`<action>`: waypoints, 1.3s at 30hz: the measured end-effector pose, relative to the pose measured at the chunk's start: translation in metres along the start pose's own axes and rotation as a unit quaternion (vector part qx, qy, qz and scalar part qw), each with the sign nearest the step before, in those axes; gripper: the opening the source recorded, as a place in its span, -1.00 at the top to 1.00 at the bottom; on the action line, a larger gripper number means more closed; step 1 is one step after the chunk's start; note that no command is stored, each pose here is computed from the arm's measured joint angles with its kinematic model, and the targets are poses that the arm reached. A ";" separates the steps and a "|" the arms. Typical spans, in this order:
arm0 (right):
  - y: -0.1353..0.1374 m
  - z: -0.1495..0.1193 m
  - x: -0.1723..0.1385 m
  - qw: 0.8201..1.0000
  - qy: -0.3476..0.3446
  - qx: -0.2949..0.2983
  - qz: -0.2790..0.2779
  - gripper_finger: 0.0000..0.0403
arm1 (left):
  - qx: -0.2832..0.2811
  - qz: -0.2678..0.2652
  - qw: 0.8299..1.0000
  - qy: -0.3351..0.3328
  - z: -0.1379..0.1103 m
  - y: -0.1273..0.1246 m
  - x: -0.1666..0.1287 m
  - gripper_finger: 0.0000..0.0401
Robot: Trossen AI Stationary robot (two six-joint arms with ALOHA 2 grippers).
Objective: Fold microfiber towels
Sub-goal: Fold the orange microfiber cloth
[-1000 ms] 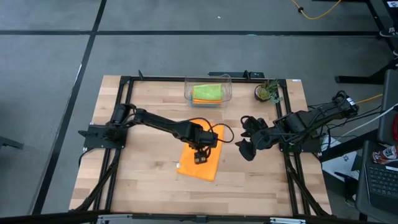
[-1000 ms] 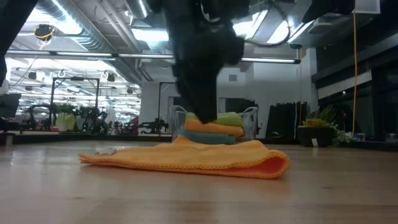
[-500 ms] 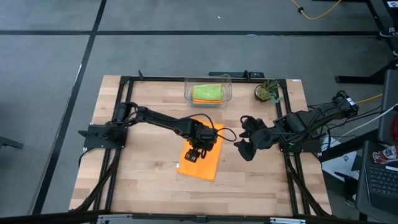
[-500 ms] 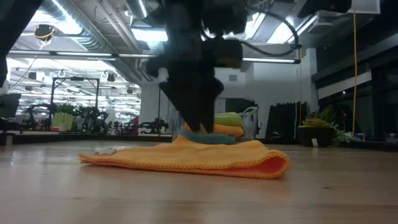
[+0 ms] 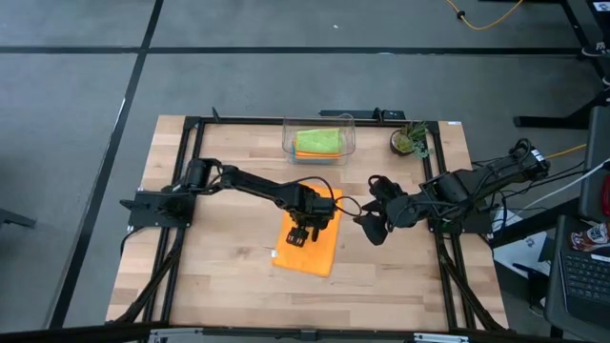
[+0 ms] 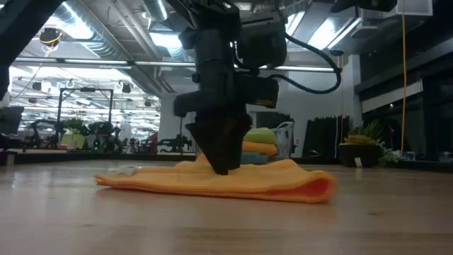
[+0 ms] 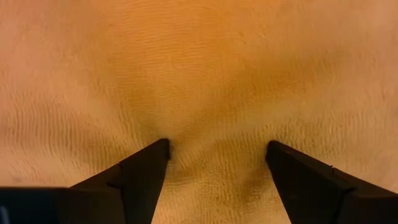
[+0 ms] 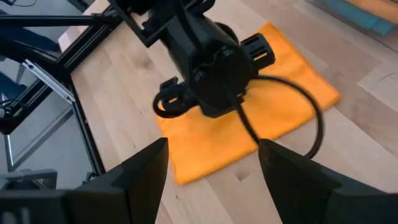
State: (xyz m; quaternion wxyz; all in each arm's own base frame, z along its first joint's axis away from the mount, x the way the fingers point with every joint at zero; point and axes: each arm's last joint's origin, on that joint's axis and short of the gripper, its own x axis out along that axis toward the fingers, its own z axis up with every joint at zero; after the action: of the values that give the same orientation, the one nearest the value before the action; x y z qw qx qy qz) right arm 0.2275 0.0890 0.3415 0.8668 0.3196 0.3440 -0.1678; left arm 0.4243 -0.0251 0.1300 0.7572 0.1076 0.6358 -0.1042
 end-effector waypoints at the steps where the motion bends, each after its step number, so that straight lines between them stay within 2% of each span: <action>1: 0.000 0.000 0.000 1.000 0.000 0.002 0.000 -0.25 | -0.026 -0.002 1.000 -0.002 0.000 0.002 0.000 -0.37; 4: 0.000 0.000 0.000 1.000 0.000 0.005 0.000 -0.25 | -0.124 -0.001 0.992 -0.012 0.000 0.010 0.001 -0.37; 7: 0.000 0.000 0.000 1.000 0.001 0.005 -0.001 -0.25 | -0.236 0.000 0.972 -0.022 -0.001 0.021 0.001 -0.37; 9: 0.000 0.000 0.000 1.000 0.001 0.001 -0.001 -0.25 | -0.273 0.002 0.962 -0.023 -0.002 0.024 0.001 -0.37; 15: 0.000 -0.001 0.000 1.000 0.010 -0.029 0.003 -0.25 | -0.246 0.013 0.969 -0.032 0.001 0.013 -0.009 -0.37; 18: -0.001 -0.001 -0.002 0.998 0.026 -0.049 0.011 -0.25 | -0.256 -0.003 0.966 -0.028 -0.003 0.004 -0.028 -0.37; 22: -0.001 0.002 -0.012 0.995 0.031 -0.082 0.038 -0.25 | -0.269 -0.012 0.960 -0.083 -0.001 -0.007 -0.080 -0.37; 25: -0.001 0.001 -0.016 0.990 0.030 -0.133 0.043 -0.25 | -0.261 -0.019 0.961 -0.094 -0.001 -0.026 -0.095 -0.37; 28: -0.002 -0.004 -0.009 0.977 0.037 -0.206 0.038 -0.25 | -0.229 -0.044 0.965 -0.123 0.006 -0.059 -0.106 -0.37; 30: -0.004 -0.011 0.001 0.968 0.052 -0.245 0.029 -0.25 | -0.218 -0.057 0.965 -0.134 0.011 -0.083 -0.107 -0.37; 33: -0.006 -0.022 0.019 0.953 0.083 -0.290 0.022 -0.25 | -0.242 -0.052 0.959 -0.136 0.017 -0.114 -0.093 -0.37; 36: -0.008 -0.034 0.043 0.938 0.100 -0.331 0.026 -0.25 | -0.280 -0.030 0.949 -0.143 0.019 -0.135 -0.084 -0.37; 39: -0.010 -0.047 0.069 0.923 0.104 -0.367 0.042 -0.25 | -0.297 -0.019 0.946 -0.125 0.019 -0.152 -0.066 -0.37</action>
State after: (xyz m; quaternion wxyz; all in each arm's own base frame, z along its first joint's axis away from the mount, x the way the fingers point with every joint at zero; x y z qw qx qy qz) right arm 0.2483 0.1087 0.2621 0.8888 0.0083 0.4565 0.0409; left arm 0.3860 -0.1744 0.1939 0.8260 -0.1486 0.5401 0.0622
